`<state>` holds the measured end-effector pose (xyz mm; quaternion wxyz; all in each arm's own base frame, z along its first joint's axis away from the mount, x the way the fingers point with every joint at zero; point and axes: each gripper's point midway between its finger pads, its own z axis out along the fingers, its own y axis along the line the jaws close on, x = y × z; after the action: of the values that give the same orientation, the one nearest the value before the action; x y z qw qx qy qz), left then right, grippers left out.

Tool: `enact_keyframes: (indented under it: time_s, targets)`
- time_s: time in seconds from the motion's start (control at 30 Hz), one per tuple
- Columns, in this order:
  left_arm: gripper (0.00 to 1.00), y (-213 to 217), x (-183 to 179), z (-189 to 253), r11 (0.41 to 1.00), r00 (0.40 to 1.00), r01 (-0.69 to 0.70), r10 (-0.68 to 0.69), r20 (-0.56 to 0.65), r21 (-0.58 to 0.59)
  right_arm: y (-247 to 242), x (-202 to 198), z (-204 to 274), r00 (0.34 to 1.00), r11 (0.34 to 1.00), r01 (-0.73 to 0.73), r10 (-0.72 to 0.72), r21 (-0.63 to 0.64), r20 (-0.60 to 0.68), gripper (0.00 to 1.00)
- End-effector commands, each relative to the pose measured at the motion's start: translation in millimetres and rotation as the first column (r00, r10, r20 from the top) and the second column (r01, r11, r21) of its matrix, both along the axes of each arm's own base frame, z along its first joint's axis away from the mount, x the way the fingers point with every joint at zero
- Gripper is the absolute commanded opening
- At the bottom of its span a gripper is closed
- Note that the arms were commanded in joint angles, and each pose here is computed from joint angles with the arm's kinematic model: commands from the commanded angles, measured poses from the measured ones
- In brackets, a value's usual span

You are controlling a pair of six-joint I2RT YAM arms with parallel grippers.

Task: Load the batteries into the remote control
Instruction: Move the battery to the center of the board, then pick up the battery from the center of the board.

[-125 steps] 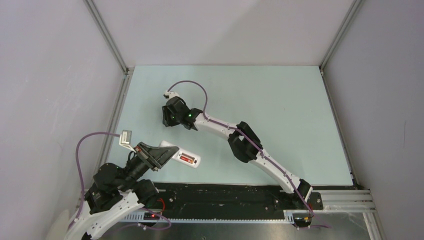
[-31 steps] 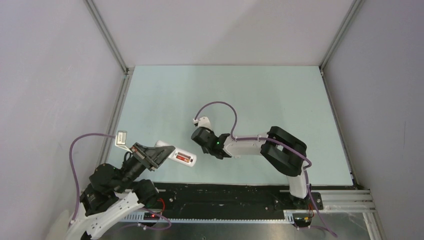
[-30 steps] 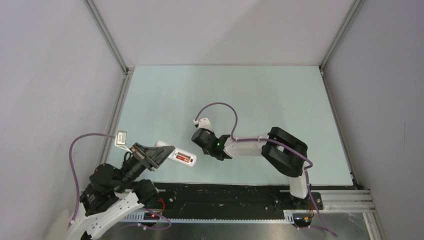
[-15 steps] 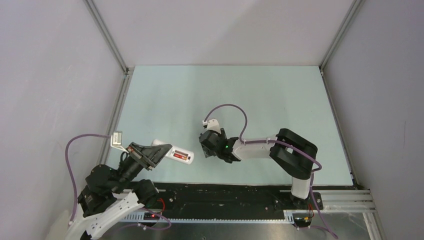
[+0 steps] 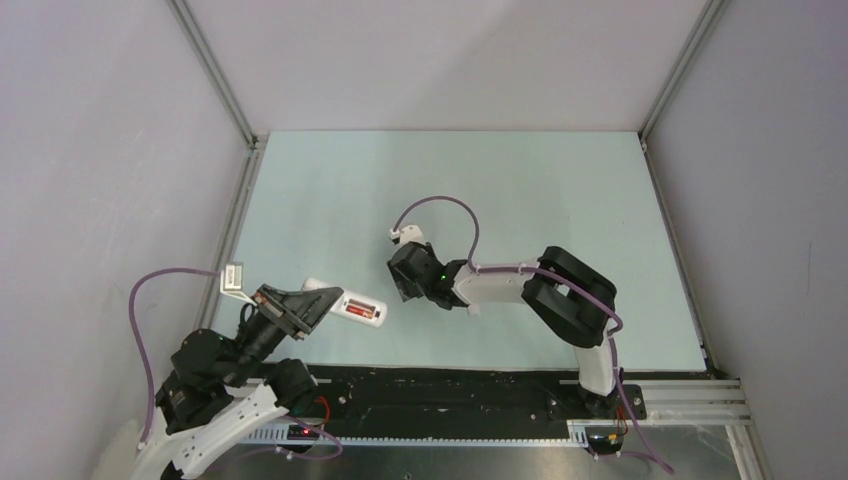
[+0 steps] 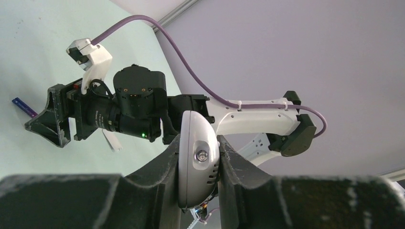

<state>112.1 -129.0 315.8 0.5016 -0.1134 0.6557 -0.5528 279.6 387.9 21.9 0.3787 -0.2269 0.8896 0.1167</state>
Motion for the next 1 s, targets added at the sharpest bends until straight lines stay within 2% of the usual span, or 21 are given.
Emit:
enact_keyframes:
  time_s: [0.0, 0.17, 0.53, 0.67, 0.77, 0.83, 0.97]
  targets:
    - [0.06, 14, -5, 27, 0.997, 0.997, -0.023, 0.027, 0.068, -0.067, -3, -21, -34, 0.991, 0.996, -0.062, 0.055, -0.057, -0.122, 0.61]
    - [0.06, 13, -4, 26, 0.998, 0.998, -0.024, 0.027, 0.065, -0.059, -10, -12, -43, 0.988, 0.997, -0.022, 0.011, -0.071, -0.152, 0.48]
    - [0.06, 13, -3, 25, 0.998, 0.998, -0.029, 0.033, 0.059, -0.058, -9, -15, -52, 0.987, 0.994, -0.041, 0.024, -0.105, -0.158, 0.28]
    - [0.06, 13, -3, 25, 0.998, 0.998, -0.028, 0.032, 0.057, -0.058, -10, -22, -54, 0.987, 0.992, -0.039, 0.019, -0.123, -0.16, 0.14]
    - [0.06, 12, -2, 24, 0.998, 0.998, -0.028, 0.031, 0.053, -0.058, -10, -27, -51, 0.989, 0.99, -0.04, 0.02, -0.137, -0.146, 0.01]
    - [0.06, 11, -1, 21, 0.998, 0.998, -0.03, 0.032, 0.047, -0.055, -14, -28, -43, 0.992, 0.991, -0.018, 0.001, -0.129, -0.128, 0.0]
    - [0.06, 10, 3, 11, 0.998, 0.998, -0.047, 0.048, 0.034, -0.041, -26, -30, -2, 0.994, 0.997, 0.069, -0.071, -0.035, -0.082, 0.0]
